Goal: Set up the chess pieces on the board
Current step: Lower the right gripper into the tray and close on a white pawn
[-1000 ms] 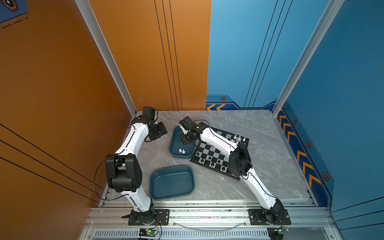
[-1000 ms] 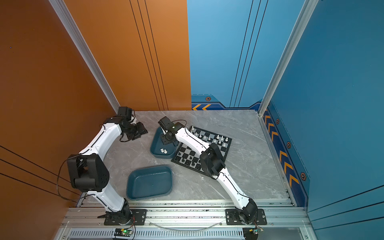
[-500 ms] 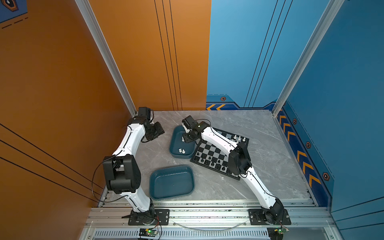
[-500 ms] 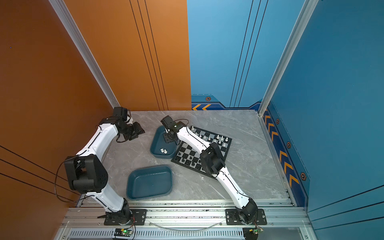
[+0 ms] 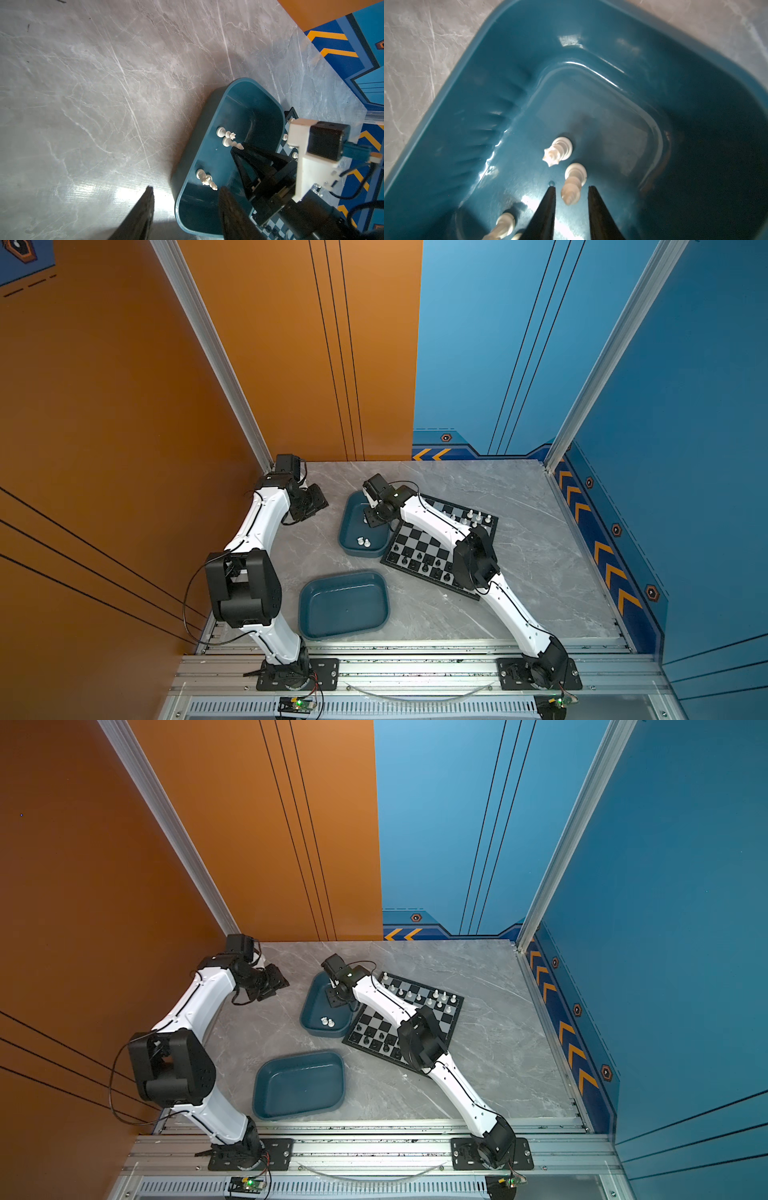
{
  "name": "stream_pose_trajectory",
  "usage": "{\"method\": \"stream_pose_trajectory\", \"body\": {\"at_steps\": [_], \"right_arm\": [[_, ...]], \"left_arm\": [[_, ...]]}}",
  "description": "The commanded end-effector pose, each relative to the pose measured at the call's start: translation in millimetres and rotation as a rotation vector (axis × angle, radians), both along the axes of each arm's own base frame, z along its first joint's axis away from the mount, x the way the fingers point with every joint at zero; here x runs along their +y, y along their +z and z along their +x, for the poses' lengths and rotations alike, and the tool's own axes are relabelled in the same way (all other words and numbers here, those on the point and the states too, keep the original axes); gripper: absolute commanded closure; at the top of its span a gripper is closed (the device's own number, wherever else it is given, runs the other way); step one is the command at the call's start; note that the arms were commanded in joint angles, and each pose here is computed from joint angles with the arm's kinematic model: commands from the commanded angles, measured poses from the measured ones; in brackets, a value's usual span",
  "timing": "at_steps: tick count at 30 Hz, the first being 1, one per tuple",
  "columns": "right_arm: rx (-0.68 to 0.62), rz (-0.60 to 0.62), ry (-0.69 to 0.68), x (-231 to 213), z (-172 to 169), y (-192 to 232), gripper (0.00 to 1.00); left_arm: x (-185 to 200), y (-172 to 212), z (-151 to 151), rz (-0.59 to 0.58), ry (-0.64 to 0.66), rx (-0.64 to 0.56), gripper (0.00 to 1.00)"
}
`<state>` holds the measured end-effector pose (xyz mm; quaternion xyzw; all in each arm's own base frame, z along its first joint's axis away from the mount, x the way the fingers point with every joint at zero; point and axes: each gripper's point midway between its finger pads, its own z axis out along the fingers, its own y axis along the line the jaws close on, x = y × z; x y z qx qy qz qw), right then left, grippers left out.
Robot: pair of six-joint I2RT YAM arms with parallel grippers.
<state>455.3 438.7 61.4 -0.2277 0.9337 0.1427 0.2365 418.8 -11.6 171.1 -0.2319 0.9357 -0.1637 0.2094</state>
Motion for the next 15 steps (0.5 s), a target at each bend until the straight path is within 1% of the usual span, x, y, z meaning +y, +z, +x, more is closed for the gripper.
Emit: {"method": "stream_pose_trajectory", "body": {"at_steps": [1, 15], "right_arm": [[-0.011, 0.039, -0.014, 5.5, 7.3, 4.3, 0.70], [-0.015, 0.049, -0.023, 5.5, 13.1, 0.1, 0.75]], "left_arm": [[1.2, 6.7, -6.3, -0.006, -0.013, -0.008, 0.48], [2.5, 3.9, -4.7, -0.004, -0.010, 0.001, 0.49]]}}
